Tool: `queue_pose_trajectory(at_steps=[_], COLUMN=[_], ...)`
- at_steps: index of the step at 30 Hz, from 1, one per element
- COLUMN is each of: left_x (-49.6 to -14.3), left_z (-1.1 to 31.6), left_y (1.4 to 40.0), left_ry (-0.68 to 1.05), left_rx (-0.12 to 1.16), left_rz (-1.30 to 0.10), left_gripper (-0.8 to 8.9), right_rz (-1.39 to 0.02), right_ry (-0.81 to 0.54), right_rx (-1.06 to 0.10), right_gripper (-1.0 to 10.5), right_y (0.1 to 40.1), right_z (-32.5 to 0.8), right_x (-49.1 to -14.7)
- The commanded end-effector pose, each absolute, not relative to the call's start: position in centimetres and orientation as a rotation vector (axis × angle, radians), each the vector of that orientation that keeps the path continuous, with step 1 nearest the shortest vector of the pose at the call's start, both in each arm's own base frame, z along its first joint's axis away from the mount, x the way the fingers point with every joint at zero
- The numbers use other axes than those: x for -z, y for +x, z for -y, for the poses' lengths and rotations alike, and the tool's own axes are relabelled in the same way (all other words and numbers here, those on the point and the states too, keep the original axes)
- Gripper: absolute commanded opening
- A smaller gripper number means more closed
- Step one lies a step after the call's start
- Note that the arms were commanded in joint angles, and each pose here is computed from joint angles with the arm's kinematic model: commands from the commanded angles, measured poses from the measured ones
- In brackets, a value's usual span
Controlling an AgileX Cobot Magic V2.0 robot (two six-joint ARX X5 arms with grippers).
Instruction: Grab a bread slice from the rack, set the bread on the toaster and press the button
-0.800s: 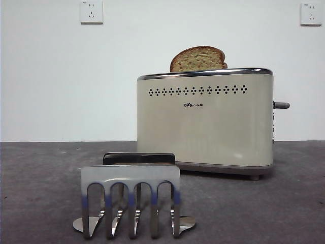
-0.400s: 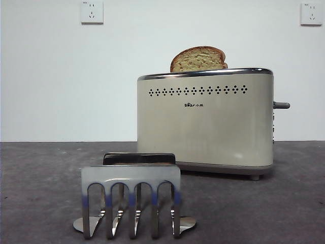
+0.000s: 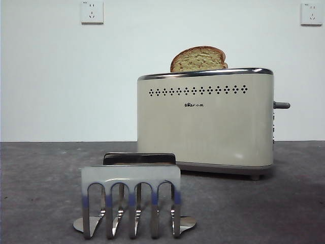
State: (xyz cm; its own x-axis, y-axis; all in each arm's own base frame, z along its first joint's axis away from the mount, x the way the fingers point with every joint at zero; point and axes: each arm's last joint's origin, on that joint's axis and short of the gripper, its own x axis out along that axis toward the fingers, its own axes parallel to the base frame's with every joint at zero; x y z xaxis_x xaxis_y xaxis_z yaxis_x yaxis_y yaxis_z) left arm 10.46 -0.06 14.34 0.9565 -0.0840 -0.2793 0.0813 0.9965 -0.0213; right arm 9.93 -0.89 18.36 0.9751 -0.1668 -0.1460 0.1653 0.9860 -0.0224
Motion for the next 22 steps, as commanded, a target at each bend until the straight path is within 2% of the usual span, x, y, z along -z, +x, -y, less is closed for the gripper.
queue_pose_trajectory(at_steps=[1, 9, 22], left_x=[-13.9, -13.7, -13.3], left_z=[0.0, 0.0, 0.0], left_y=[10.5, 10.6, 10.8], left_ry=[-0.009, -0.011, -0.014], left_rx=[0.079, 0.079, 0.079], left_rz=[-0.301, -0.330, -0.373], left_gripper=[-0.03, -0.03, -0.03], right_rz=[-0.130, -0.157, -0.174], right_ry=[-0.017, 0.000, -0.044], right_rx=[0.136, 0.047, 0.037], right_gripper=[0.0, 0.0, 0.0], right_y=[9.8, 9.7, 9.6], right_z=[0.5, -0.2, -0.3], right_x=[-17.4, -15.2, -15.0])
